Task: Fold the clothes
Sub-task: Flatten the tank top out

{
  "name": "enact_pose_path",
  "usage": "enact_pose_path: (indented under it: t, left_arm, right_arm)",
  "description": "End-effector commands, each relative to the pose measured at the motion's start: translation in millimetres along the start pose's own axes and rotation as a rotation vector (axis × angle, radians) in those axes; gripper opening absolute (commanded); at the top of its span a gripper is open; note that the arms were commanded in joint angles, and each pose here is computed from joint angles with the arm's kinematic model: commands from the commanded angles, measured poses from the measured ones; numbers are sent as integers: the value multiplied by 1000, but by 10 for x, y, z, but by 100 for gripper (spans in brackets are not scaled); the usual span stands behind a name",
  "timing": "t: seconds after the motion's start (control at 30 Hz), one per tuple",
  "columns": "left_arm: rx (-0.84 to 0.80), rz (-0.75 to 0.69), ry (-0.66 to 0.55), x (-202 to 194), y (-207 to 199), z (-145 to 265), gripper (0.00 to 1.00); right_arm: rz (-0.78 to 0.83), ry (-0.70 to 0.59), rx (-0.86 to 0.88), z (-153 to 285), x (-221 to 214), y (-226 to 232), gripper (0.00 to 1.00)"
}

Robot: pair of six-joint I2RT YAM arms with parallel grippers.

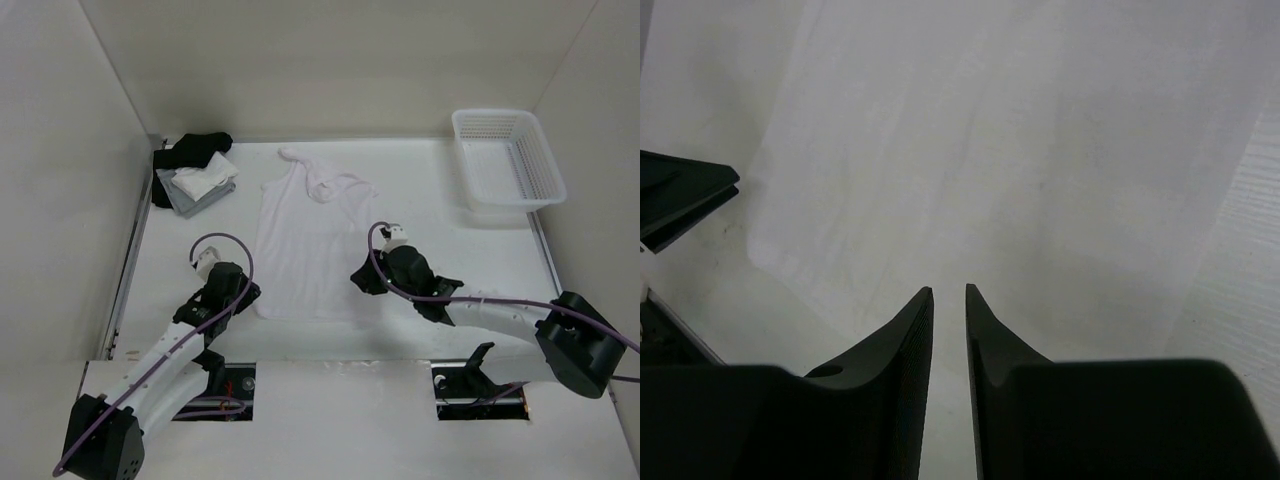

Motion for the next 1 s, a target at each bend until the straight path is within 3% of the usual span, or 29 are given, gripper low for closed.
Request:
enact_pose_path:
  t: [0.0,0.13,0.33,0.47,0.63,0.67,0.73,0.8,0.97]
  left_arm:
    - [18,33,37,-92,56,19,39]
    - [47,23,64,-160,106,-17,34]
    - [43,-11,94,-178,47,11,7]
    - [44,-57,65,67,-105,216,0]
    - [101,-162,96,323,-229,646,6]
    - [116,-168,95,376,-232,725,11]
    - [123,-182,80,464,-263,820,30]
    - [141,-208,96,443,-245,829,40]
    - [165,-180,79,384,-141,750,41]
  right_arm:
    - [17,-59,58,-15,108,123,24]
    - [12,-50,42,-37,66,70,25]
    - [-19,-26,-1,-83,-8,-46,30]
    - [-32,-18,-27,-101,-19,-119,31]
    - [-37,-34,-46,-74,10,-179,32]
    - [-38,-34,-52,-71,11,-199,33]
    - [-43,-35,-65,-75,16,-240,34]
    - [-43,-24,-80,-103,-8,-277,37]
    - [-39,-2,-103,-158,-60,-317,39]
Point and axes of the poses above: each gripper's point midway between its finger pads, its own z axis back along the fingers, its own y axis along the line the jaws close on, x = y × z, the point moved 1 cm from there along z, back along the fingers, and after that the axes turned 9 degrees about -z, right-handed, at the moved point
